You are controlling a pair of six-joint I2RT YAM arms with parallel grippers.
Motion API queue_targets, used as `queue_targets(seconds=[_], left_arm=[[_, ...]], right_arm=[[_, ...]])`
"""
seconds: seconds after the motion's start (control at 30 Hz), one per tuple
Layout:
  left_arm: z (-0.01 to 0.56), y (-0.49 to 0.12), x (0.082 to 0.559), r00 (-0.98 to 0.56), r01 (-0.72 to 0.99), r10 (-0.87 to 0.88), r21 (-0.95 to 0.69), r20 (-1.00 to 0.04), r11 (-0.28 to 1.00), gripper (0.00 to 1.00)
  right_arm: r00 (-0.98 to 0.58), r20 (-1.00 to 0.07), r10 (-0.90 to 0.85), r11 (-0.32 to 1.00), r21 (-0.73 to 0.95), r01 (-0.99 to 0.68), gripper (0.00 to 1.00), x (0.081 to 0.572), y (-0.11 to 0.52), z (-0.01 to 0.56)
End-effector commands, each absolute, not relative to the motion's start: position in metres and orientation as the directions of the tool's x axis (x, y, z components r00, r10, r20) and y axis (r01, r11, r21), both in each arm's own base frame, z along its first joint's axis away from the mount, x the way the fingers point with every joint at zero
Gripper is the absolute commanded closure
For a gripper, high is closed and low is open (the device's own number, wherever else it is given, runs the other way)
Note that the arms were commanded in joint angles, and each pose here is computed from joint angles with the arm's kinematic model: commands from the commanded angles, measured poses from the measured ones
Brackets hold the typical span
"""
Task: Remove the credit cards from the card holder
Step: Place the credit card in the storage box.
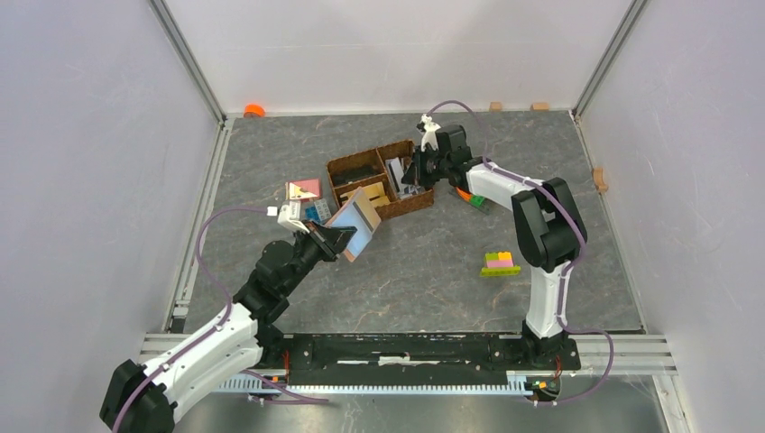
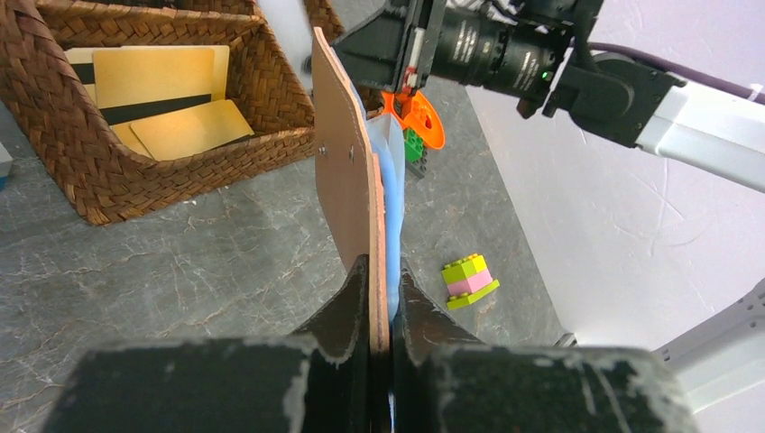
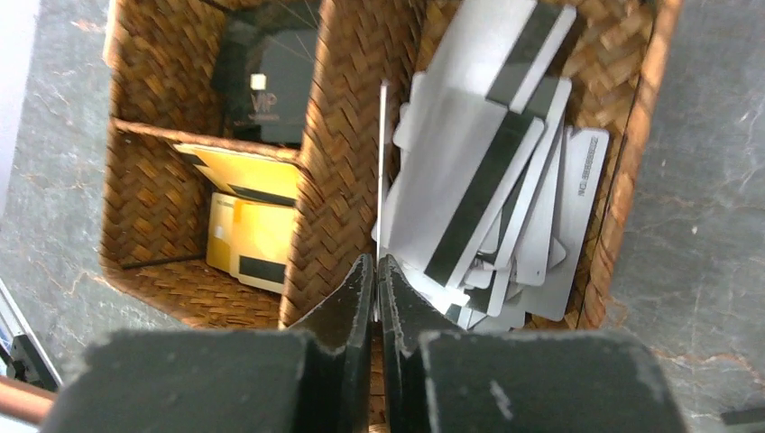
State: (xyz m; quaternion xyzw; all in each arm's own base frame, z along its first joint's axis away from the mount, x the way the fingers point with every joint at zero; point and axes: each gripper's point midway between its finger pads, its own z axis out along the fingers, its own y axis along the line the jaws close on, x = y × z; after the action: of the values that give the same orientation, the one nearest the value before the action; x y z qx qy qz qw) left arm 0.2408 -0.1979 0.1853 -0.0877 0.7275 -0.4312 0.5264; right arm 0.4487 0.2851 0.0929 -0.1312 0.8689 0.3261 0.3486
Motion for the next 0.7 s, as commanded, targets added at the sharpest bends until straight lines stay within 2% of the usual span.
queue_targets(seconds=[0.0, 0.2, 0.33, 0.47, 0.53, 0.67], left_arm=[[0.201, -0.189, 0.245, -0.356, 0.341, -0.611, -0.707, -0.707, 0.619, 0.98], [0.201, -0.192, 0.245, -0.367, 0.351, -0.603, -0.706, -0.708, 0.616, 0.98], [0.201, -0.195, 0.245, -0.374, 0.358, -0.597, -0.704, -0.71, 0.613, 0.98], [0.2, -0.196, 0.245, -0.377, 0.363, -0.594, -0.704, -0.71, 0.611, 0.98], [0.202, -0.197, 0.244, -0.378, 0.376, -0.591, -0.702, -0.712, 0.605, 0.98], [0.206, -0.201, 0.241, -0.378, 0.407, -0.583, -0.694, -0.719, 0.593, 0.98]], right_arm=[[-0.741, -0.671, -0.001, 0.78, 0.463, -0.42, 0.88, 0.454, 0.281, 0.086], [-0.712, -0.702, 0.008, 0.785, 0.445, -0.43, 0.75, 0.451, 0.277, 0.114], [-0.658, -0.753, 0.002, 0.767, 0.423, -0.483, 0.76, 0.433, 0.274, 0.152], [-0.607, -0.795, 0.009, 0.715, 0.429, -0.552, 0.73, 0.394, 0.275, 0.182], [-0.592, -0.806, 0.001, 0.682, 0.433, -0.589, 0.68, 0.367, 0.276, 0.188], [-0.52, -0.852, 0.065, 0.554, 0.464, -0.691, 0.62, 0.304, 0.269, 0.198]])
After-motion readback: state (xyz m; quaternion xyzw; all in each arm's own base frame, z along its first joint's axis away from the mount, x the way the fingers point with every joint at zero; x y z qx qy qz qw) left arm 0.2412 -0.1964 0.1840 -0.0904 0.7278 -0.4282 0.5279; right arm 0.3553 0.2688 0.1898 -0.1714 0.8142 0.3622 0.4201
